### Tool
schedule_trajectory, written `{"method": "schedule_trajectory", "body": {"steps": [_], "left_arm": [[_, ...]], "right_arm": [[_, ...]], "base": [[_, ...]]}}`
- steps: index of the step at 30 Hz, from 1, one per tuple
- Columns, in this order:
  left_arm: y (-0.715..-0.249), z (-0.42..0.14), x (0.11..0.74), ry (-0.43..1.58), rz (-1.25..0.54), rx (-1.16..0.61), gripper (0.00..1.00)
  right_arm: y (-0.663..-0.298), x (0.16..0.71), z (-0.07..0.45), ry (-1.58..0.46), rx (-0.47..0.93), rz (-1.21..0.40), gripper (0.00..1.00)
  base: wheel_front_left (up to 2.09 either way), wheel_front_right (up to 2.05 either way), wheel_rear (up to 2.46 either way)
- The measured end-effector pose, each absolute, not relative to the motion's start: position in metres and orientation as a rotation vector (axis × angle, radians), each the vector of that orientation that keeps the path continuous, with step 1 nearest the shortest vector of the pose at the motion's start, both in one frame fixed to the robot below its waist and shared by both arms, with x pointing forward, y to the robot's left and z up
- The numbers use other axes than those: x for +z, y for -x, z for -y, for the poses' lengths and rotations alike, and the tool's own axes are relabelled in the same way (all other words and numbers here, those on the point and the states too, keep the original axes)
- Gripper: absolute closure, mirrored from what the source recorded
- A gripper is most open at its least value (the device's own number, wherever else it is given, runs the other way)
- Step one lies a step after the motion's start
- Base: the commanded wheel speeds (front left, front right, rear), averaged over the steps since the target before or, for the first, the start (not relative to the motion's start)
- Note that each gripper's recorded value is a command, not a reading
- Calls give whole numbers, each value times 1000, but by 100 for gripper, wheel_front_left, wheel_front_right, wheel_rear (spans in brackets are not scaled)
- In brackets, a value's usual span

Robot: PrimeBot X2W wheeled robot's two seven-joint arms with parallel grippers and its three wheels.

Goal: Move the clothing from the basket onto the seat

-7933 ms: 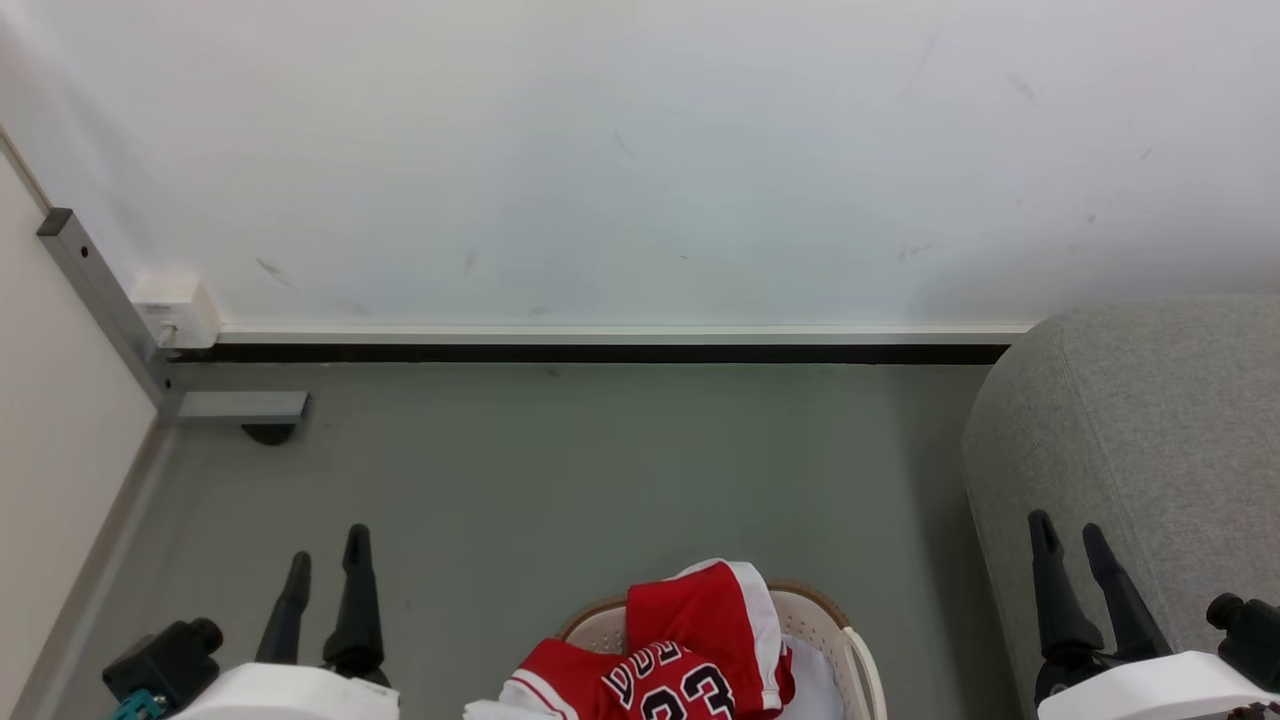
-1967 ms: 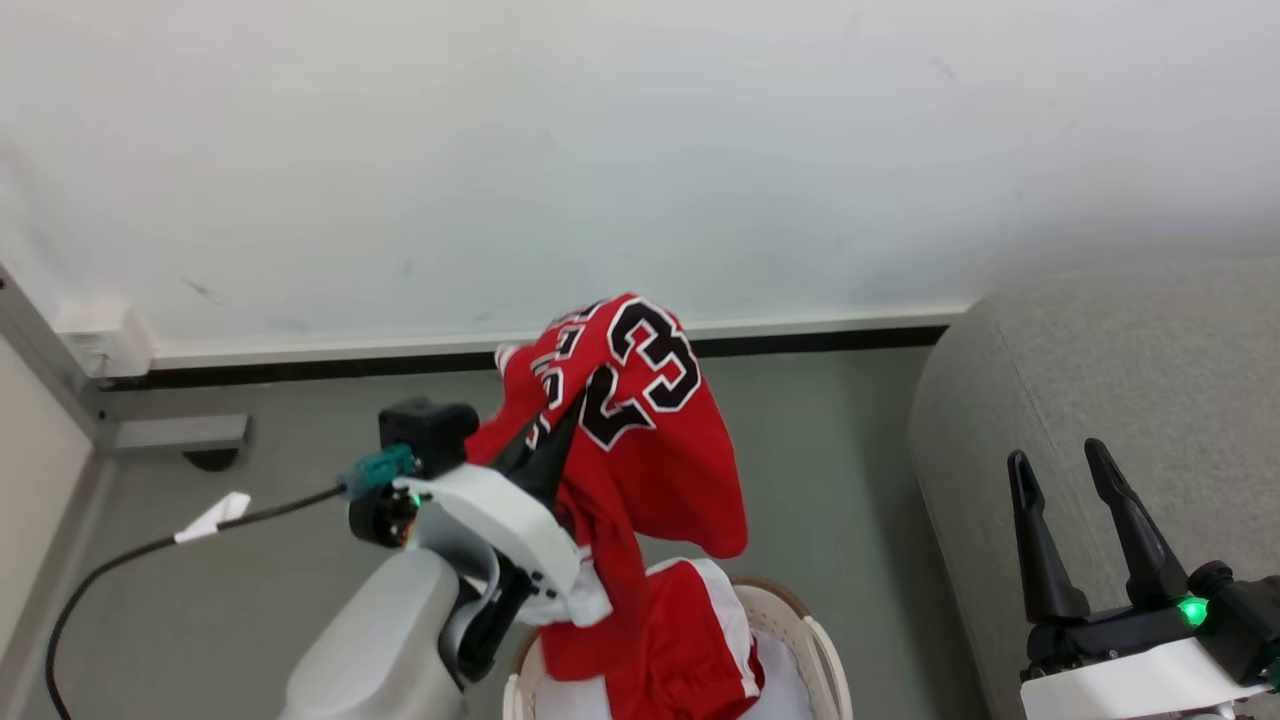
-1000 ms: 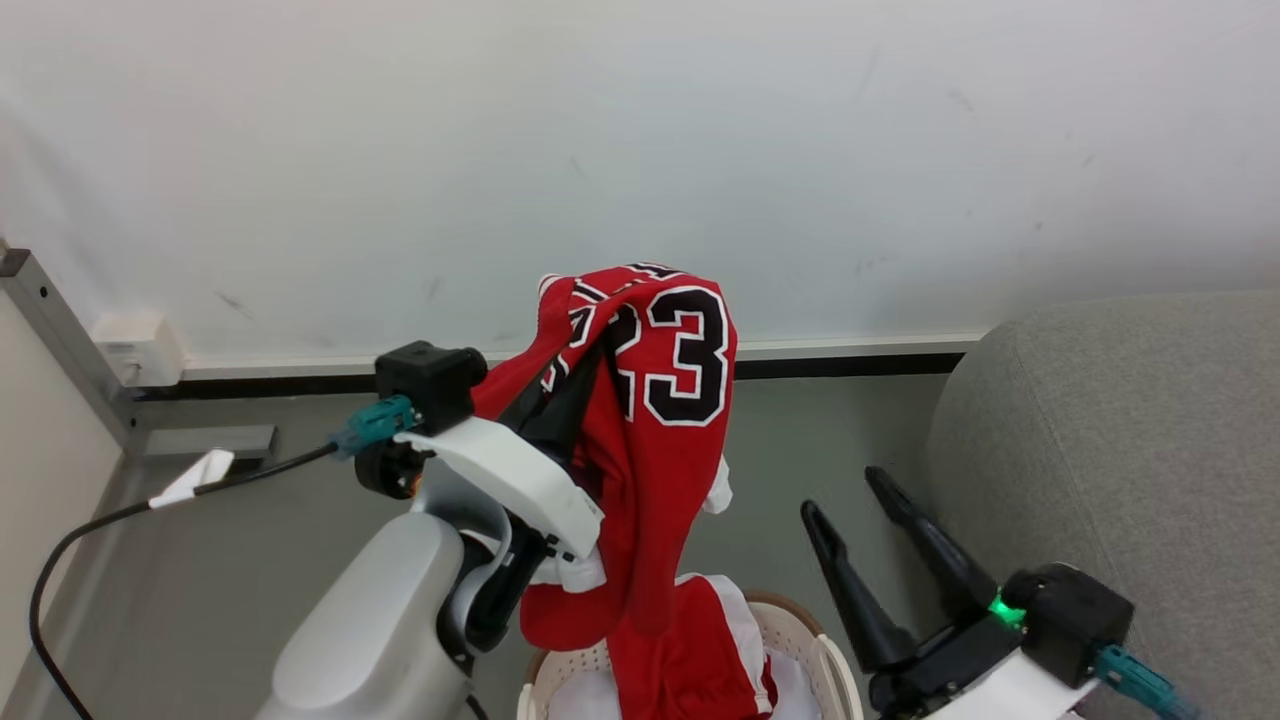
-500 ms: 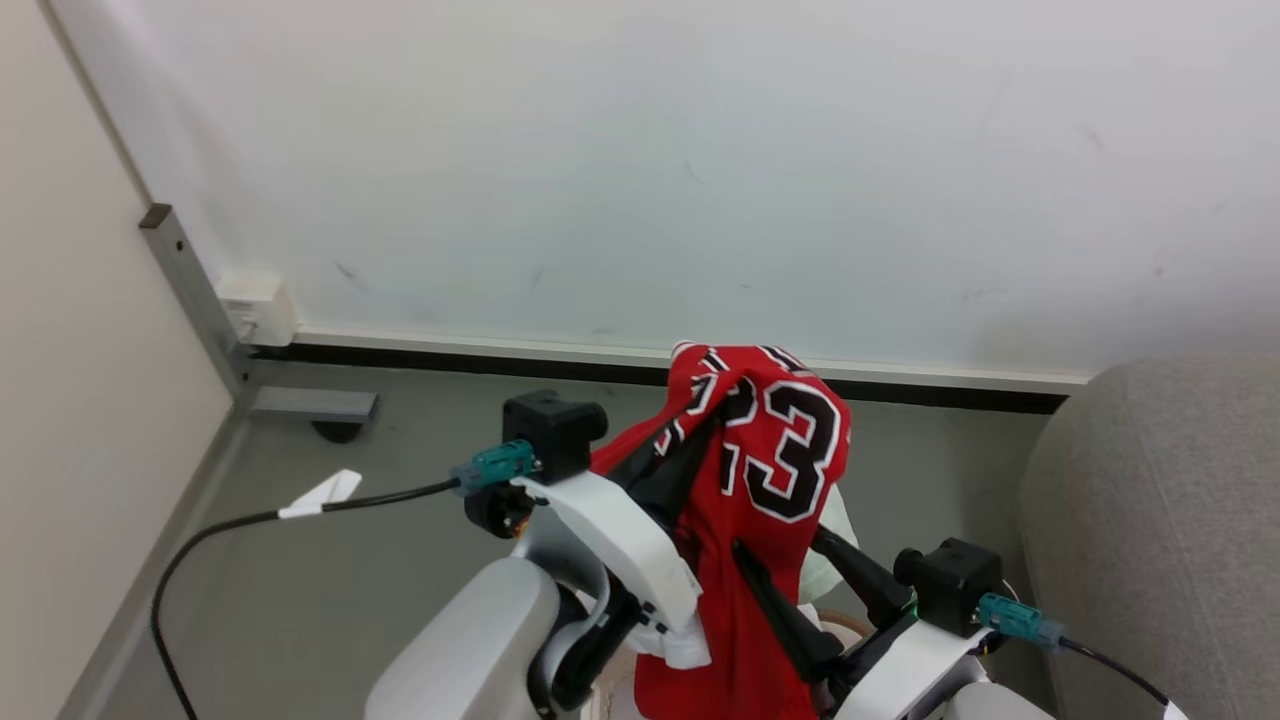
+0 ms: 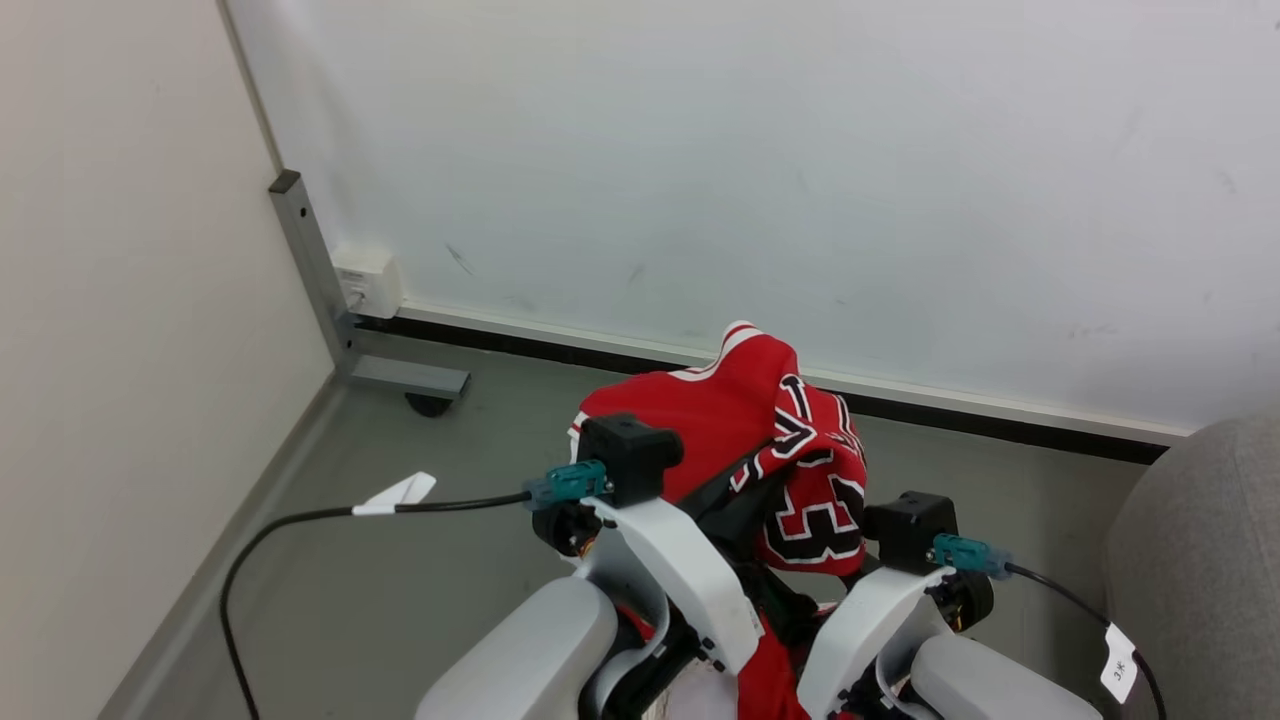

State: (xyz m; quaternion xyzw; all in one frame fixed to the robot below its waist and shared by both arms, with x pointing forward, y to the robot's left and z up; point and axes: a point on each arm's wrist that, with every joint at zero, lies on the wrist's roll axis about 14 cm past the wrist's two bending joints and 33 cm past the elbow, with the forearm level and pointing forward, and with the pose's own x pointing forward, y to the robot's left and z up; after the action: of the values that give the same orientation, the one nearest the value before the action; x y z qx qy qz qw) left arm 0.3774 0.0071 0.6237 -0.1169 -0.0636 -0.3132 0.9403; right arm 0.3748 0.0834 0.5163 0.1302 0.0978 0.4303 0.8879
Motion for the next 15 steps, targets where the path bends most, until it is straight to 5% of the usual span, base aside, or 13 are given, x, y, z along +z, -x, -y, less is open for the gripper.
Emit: {"method": "schedule_trajectory", "body": {"steps": [1, 3, 15], "left_arm": [[-377, -8, 625, 241, 131, -637, 100], [-378, -9, 628, 249, 136, -635, 100], [-392, -26, 617, 258, 114, -562, 100]], "right_arm": [[-374, 518, -87, -272, 906, -203, 24], [-373, 523, -92, -283, 920, -198, 100], [-388, 545, -67, -327, 854, -100, 100]], "base": [[0, 0, 0], [0, 0, 0], [0, 0, 0]]}}
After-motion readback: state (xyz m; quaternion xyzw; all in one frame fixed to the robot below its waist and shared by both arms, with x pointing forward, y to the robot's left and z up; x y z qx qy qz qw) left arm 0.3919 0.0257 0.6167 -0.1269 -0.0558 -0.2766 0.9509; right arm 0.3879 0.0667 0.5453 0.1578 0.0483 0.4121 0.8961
